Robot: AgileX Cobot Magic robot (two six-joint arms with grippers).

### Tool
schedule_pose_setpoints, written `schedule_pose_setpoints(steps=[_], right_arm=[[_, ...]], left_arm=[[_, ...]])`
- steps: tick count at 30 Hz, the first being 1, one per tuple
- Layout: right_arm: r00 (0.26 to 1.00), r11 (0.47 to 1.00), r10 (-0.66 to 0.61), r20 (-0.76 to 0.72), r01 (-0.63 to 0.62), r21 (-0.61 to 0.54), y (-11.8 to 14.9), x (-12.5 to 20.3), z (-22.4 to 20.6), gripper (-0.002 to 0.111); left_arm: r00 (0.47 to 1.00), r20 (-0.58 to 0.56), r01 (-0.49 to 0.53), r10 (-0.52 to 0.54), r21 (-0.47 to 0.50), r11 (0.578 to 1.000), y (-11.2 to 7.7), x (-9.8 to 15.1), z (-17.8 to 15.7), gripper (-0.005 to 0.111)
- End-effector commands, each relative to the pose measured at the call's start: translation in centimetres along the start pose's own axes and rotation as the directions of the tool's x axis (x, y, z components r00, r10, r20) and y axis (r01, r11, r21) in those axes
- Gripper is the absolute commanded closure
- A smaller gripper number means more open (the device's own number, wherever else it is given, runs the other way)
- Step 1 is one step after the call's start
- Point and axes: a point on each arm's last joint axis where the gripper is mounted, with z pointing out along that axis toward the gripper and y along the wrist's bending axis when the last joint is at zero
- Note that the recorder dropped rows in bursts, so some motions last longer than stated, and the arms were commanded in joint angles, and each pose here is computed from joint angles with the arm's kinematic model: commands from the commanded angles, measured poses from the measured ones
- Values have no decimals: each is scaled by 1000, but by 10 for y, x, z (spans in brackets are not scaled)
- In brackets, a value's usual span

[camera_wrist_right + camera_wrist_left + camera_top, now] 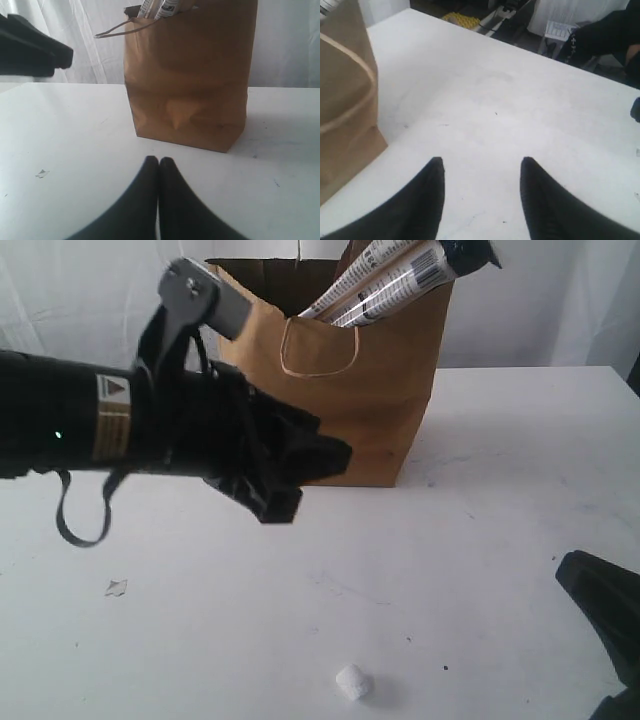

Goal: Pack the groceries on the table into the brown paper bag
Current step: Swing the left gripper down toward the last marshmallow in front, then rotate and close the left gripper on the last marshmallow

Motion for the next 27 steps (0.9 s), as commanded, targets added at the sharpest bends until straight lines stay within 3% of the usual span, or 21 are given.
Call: schedule_pose_setpoints(steps=[1,6,11,15,21,27], right_arm=[[1000,1000,3,7,-3,4,-1,1,-1,108],[1000,1000,3,7,-3,4,-1,1,-1,108],[1000,1000,3,7,-3,4,-1,1,-1,108],[1000,1000,3,7,-3,4,-1,1,-1,108],[1000,1000,3,7,-3,4,-1,1,-1,108],[1000,1000,3,7,-3,4,-1,1,-1,108]], left_arm=[[997,-79,-18,19,8,1000,-19,19,21,46],[980,-199,-4,10,26,1000,-30,54,37,46],[960,-273,-64,57,-16,998,-47,73,55,46],[933,-348,-86,87,19,996,-64,94,73,46],[917,-389,-111,90,-31,993,-72,107,83,46],[912,-409,-48,14,-72,996,-73,115,88,46]])
